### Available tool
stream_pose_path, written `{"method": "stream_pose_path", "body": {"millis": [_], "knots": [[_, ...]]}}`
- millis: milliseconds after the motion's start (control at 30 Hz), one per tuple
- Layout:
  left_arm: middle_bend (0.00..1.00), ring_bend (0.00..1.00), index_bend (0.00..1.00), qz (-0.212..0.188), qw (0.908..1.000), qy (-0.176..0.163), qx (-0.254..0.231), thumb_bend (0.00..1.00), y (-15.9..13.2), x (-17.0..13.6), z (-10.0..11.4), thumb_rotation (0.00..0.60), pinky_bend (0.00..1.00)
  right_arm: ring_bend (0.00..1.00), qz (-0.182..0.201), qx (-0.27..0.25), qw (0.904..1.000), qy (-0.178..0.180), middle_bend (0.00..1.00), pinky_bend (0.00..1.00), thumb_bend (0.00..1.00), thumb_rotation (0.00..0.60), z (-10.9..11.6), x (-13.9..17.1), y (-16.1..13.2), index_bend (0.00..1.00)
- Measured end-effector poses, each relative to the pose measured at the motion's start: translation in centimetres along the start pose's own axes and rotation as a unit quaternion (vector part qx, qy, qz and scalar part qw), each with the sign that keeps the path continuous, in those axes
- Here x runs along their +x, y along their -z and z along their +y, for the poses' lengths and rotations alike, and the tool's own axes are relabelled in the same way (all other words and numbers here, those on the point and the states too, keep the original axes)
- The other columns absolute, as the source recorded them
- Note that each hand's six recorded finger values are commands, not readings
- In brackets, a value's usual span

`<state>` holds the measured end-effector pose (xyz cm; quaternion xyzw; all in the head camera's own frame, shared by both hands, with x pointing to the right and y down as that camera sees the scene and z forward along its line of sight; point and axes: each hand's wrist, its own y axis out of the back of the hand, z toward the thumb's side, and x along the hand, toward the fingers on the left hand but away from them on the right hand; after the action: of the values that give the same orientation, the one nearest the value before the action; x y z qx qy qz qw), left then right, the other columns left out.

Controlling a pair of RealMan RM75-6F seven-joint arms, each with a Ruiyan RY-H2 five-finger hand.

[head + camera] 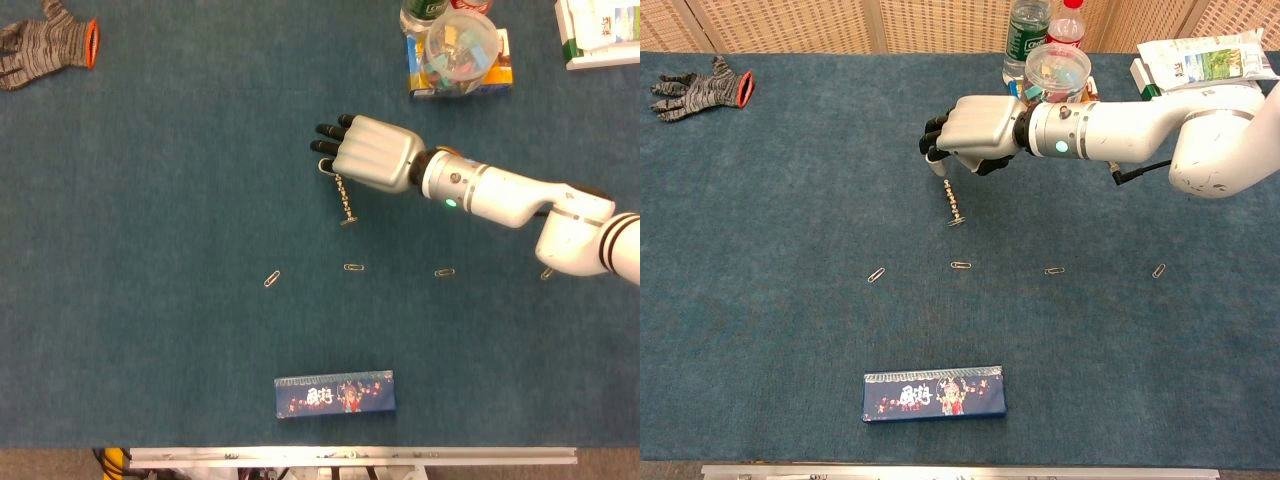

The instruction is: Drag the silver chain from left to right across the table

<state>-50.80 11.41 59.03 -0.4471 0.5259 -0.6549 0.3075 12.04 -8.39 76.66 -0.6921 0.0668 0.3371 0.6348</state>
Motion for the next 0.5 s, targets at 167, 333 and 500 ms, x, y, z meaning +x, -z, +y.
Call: {"method": "stream_pose_path", "body": {"millis": [167, 333, 500], "knots": [[0.18, 0.05, 0.5, 0.007, 1.0, 0.004, 0.001, 0.12, 0.3, 0.2, -0.2, 0.6, 0.01, 0.1, 0.002, -0.004, 1.0, -0.001, 0.17, 0.24, 1.0, 0.6, -0.3, -0.4, 0.1, 0.36], [0.18, 0.05, 0.51, 0.012, 0.9999, 0.006, -0.001, 0.12, 0.6, 0.3, -0.3, 0.6, 0.01, 0.1, 0.005, -0.007, 1.0, -0.001, 0.17, 0.24, 1.0, 0.6, -0.5, -0.8, 0.1, 0.36], [0.18, 0.05, 0.51, 0.015, 0.9999, 0.008, -0.002, 0.12, 0.7, 0.4, -0.4, 0.6, 0.01, 0.1, 0.004, -0.01, 0.9999, -0.001, 0.17, 0.24, 1.0, 0.6, -0.6, -1.2, 0.2, 0.36]]}}
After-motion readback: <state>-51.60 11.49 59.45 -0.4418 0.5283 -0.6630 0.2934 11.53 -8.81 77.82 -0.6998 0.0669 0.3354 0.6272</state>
